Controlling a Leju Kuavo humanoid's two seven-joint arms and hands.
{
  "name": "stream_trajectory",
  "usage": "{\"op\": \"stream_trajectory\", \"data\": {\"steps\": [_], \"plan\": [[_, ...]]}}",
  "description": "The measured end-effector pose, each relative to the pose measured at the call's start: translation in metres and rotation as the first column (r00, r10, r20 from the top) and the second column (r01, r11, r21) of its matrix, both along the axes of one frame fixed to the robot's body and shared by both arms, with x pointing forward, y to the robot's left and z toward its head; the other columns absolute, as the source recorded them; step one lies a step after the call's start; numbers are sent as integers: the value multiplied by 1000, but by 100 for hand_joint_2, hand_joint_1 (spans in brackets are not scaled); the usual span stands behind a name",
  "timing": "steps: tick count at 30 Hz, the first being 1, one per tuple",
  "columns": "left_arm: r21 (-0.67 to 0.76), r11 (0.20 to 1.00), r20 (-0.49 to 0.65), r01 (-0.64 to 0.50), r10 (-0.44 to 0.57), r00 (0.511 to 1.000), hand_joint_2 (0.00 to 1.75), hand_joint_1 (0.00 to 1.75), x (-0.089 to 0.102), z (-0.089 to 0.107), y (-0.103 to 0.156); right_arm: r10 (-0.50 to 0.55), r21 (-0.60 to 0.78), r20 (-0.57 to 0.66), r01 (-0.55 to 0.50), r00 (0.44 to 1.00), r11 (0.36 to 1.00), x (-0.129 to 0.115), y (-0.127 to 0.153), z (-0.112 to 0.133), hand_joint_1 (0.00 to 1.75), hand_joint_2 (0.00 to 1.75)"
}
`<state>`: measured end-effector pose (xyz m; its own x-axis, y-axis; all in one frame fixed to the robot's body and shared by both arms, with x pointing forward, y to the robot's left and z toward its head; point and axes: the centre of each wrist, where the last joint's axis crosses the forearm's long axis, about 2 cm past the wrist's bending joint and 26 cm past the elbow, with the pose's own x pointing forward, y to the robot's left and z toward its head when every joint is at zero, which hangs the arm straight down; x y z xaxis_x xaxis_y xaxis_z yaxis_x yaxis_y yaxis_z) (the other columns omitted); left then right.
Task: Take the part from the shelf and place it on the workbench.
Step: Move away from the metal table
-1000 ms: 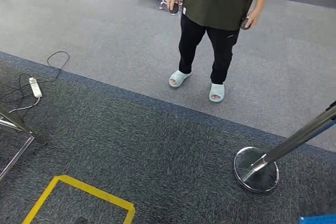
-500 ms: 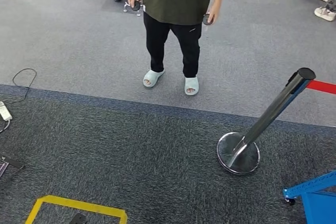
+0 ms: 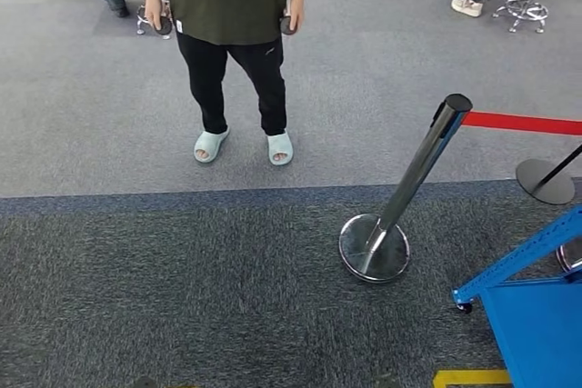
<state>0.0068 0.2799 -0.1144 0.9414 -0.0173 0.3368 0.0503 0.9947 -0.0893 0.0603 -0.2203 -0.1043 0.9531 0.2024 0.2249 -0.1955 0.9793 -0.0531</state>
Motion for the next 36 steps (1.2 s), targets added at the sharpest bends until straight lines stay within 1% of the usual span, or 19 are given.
{"op": "stream_trajectory", "data": {"steps": [6, 12, 16, 19, 22, 27, 32, 36], "plan": [[-38, 999, -25, 19, -20, 999, 0, 0, -7, 0, -3, 5, 2, 59, -5, 998, 1000, -1, 0, 0, 0, 0], [-42, 999, -4, 11, -12, 1000, 0, 0, -7, 0, -3, -18, 12, 52, 17, 998, 1000, -11, -4, -2, 0, 0], [-48, 999, -7, -13, 13, 1000, 0, 0, -2, 0, 2, -34, 55, 16, 33, 999, 998, -23, -15, -5, 0, 0], [-46, 998, -12, -32, 32, 999, 0, 0, -2, 0, 6, -21, 67, -1, 21, 1000, 998, -26, -23, -6, 0, 0], [-42, 999, -23, -28, 27, 999, 0, 0, -4, 0, 11, -3, 69, 4, 2, 1000, 998, -28, -27, -7, 0, 0], [-65, 997, -9, -35, 34, 999, 0, 0, -3, 0, 10, 47, 47, 51, -49, 998, 998, -30, -32, -7, 0, 0], [-57, 998, 1, -33, 33, 999, 0, 0, -2, 0, 8, 45, 28, 20, -45, 999, 999, -38, -35, -8, 0, 0], [-52, 998, -7, -27, 26, 1000, 0, 0, -6, 0, 9, 40, 23, 16, -41, 999, 999, -33, -35, -8, 0, 0]]}}
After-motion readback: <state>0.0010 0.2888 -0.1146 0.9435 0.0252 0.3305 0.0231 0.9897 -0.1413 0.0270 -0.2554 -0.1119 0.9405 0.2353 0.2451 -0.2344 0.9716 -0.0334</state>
